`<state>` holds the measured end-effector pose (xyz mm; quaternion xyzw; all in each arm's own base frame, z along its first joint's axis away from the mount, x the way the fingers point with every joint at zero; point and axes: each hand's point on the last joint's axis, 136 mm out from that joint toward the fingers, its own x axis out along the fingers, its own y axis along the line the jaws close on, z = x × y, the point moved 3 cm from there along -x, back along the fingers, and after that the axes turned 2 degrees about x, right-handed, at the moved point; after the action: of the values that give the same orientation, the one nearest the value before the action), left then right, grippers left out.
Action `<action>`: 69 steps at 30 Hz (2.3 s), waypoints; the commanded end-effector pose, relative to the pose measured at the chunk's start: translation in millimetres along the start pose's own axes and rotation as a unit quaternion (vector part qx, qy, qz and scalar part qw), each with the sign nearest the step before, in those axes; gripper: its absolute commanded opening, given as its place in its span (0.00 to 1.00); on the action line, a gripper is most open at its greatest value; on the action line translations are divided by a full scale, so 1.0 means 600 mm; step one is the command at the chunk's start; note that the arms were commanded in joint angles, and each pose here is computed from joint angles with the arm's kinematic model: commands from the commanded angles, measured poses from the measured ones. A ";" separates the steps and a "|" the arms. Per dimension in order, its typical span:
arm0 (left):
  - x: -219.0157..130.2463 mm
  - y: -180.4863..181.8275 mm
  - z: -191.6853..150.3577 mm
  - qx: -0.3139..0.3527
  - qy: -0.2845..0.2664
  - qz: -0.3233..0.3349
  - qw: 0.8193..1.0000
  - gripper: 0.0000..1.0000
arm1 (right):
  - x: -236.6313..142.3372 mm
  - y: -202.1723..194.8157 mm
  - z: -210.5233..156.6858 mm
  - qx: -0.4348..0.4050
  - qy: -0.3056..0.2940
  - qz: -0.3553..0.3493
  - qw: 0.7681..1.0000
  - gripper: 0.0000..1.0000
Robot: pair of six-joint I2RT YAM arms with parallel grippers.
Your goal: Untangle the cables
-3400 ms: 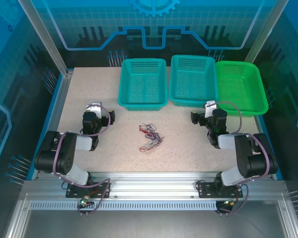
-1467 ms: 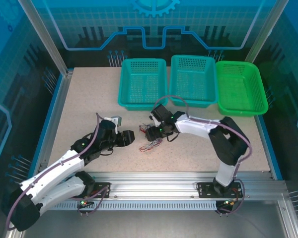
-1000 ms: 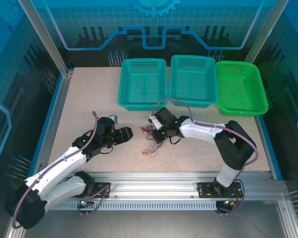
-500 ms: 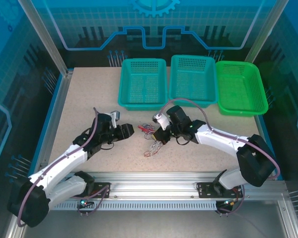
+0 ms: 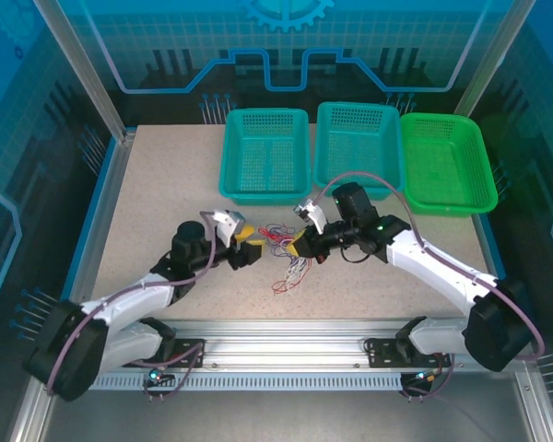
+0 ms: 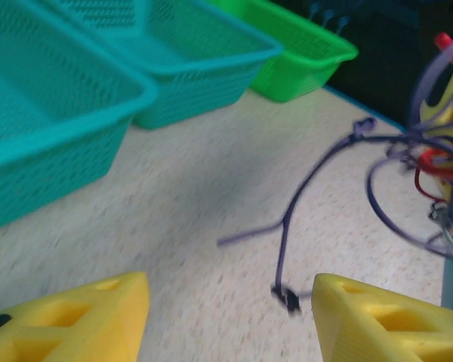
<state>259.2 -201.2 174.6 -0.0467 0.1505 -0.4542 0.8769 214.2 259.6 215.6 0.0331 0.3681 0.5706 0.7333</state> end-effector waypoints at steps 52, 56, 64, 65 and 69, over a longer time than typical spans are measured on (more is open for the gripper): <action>-0.176 0.119 0.031 -0.110 -0.033 0.376 0.919 0.00 | 0.003 -0.272 -0.163 0.203 0.092 -0.581 0.783 0.54; -0.278 0.161 0.026 -0.202 -0.069 0.488 0.847 0.00 | -0.058 -0.298 -0.198 0.252 0.074 -0.601 0.755 0.49; -0.249 0.163 -0.008 -0.248 -0.052 0.415 0.874 0.00 | -0.067 -0.307 -0.203 0.262 0.063 -0.562 0.782 0.09; -0.243 0.165 -0.019 -0.256 -0.047 0.411 0.874 0.00 | -0.062 -0.305 -0.197 0.259 0.058 -0.550 0.792 0.05; -0.223 0.165 -0.048 -0.270 -0.037 0.385 0.882 0.12 | -0.052 -0.280 -0.152 0.222 0.028 -0.494 0.840 0.00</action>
<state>254.6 -24.8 161.8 -0.2132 0.2393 0.0095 0.9472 291.1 123.4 66.4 -0.0200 0.4978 -0.0324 0.8665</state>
